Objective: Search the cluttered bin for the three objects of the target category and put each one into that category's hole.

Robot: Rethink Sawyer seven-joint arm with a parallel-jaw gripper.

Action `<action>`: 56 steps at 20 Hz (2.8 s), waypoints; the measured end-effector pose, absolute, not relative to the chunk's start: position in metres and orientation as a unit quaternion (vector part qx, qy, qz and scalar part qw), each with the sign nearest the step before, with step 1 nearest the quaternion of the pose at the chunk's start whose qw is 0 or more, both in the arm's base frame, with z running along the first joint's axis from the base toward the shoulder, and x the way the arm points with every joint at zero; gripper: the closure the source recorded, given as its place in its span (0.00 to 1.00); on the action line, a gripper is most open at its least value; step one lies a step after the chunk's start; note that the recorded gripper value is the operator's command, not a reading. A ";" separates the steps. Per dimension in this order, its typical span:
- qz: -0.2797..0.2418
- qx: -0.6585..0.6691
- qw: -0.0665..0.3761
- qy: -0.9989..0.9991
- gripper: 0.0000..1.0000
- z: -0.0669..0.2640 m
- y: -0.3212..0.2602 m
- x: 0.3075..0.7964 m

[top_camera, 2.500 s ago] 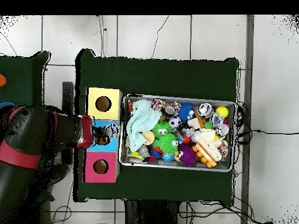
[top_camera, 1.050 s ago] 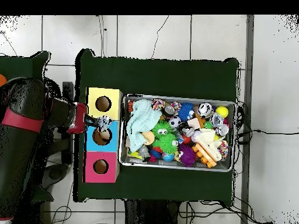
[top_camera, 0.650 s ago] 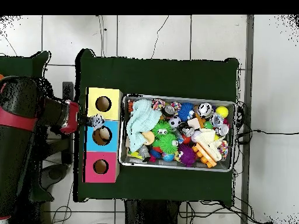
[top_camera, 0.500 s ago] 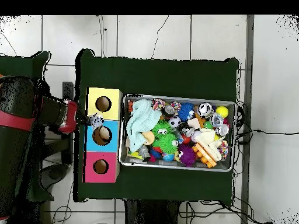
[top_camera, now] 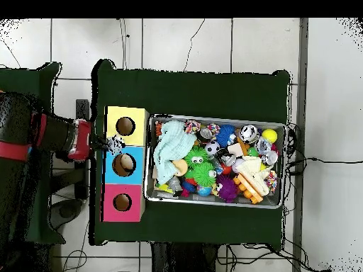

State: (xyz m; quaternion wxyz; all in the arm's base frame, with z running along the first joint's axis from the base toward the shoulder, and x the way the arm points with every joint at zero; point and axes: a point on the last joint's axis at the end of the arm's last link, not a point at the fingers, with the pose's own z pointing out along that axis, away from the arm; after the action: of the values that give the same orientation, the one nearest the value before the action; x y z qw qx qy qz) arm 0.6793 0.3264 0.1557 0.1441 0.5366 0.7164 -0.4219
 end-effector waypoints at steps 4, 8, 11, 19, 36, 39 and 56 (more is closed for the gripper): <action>-0.429 0.530 0.156 0.714 1.00 0.164 0.331 0.671; -0.437 0.530 0.172 0.706 1.00 0.183 0.330 0.652; -0.428 0.534 0.197 0.702 1.00 0.209 0.320 0.638; -0.367 0.539 0.254 0.714 1.00 0.249 0.286 0.619; -0.370 0.538 0.285 0.702 1.00 0.240 0.225 0.600; -0.376 0.533 0.285 0.702 1.00 0.232 0.226 0.599; -0.412 0.514 0.271 0.702 1.00 0.192 0.233 0.595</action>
State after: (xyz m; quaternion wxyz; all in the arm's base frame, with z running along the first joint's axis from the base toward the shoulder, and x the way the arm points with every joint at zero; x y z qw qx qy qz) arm 0.5950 0.2325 0.1920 0.2711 0.5140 0.7017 -0.4122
